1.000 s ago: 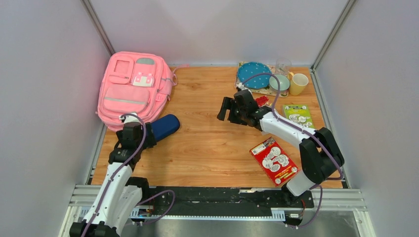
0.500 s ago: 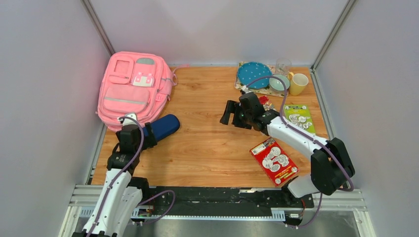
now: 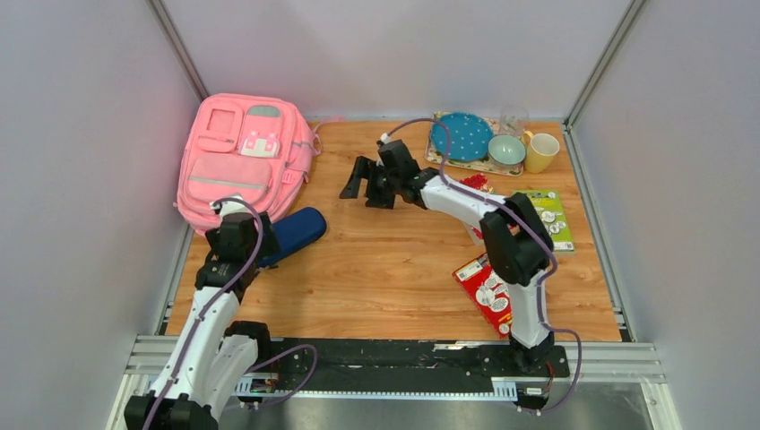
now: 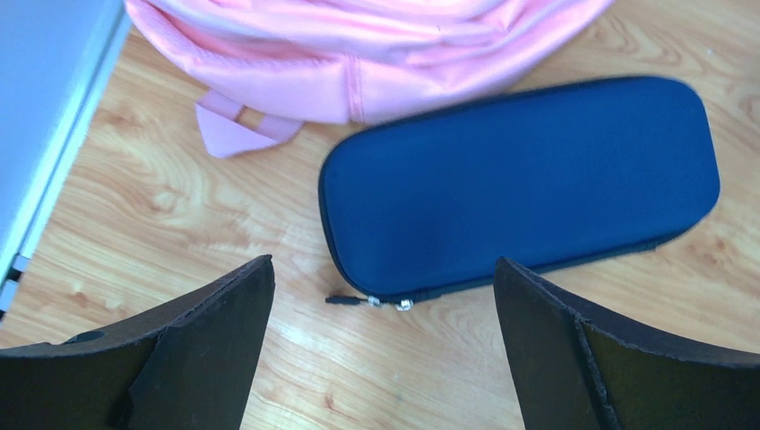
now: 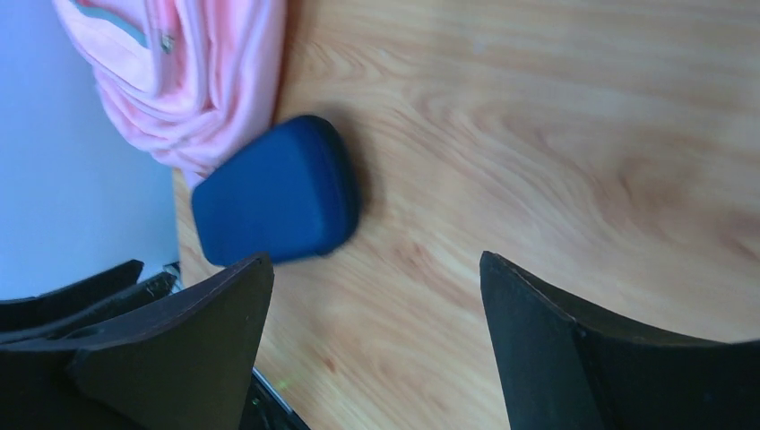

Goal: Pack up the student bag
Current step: Adjust the book at the center of the board, then pick up the student bag at the center of the board.

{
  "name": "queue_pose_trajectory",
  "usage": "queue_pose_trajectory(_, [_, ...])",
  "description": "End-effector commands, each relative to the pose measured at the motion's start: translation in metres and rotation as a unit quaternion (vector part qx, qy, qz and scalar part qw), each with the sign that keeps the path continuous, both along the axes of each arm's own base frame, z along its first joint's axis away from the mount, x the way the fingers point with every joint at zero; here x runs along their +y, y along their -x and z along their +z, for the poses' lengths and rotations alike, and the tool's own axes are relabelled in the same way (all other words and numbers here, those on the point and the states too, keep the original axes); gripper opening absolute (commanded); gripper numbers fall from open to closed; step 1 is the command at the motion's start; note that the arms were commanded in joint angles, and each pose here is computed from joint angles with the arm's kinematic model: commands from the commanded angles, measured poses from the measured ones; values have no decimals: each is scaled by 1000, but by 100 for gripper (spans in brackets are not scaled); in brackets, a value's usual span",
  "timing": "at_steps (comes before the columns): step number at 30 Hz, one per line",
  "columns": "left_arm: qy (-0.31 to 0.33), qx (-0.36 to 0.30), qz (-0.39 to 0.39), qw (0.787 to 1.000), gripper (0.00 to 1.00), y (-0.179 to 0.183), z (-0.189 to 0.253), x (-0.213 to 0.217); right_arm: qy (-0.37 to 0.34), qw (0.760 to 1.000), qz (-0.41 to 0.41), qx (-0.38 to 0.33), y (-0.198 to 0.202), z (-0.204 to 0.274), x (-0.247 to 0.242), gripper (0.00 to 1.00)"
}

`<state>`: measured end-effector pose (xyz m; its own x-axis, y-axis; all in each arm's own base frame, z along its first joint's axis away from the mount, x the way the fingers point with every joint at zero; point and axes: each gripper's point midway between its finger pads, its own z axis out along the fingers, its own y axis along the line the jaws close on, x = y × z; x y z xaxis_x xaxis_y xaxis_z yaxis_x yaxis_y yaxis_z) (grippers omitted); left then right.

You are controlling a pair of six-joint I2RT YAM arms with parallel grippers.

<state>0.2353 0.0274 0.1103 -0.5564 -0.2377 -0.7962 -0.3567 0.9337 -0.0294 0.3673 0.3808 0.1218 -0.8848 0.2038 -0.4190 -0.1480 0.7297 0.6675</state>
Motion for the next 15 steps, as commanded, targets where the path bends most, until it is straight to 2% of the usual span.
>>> queue_pose_trajectory(1, [-16,-33,51,998,99,-20,35,17,-92,995,39,-13,-35,23,63,89])
queue_pose_trajectory(4, [-8,-19,55,998,99,-24,32,18,-130,990,50,-30,-61,45,92,89])
queue_pose_trajectory(5, [-3,-14,59,998,99,-25,29,18,-129,990,52,-14,-67,23,101,89])
queue_pose_trajectory(7, [6,-7,57,998,99,-26,26,16,-167,984,49,-33,-85,47,118,89])
queue_pose_trajectory(8, [7,-5,59,998,99,-26,25,17,-161,986,38,-17,-94,18,124,89])
queue_pose_trajectory(10, [10,5,62,998,99,-24,21,18,-194,980,25,-31,-112,35,137,89])
queue_pose_trajectory(11, [11,7,58,998,99,-24,21,18,-185,982,13,-19,-121,5,140,89])
queue_pose_trajectory(14, [17,12,51,998,99,-22,23,18,-213,976,-13,-40,-144,16,150,90])
queue_pose_trajectory(15, [18,11,49,999,99,-21,25,18,-211,976,-25,-34,-150,-7,152,90])
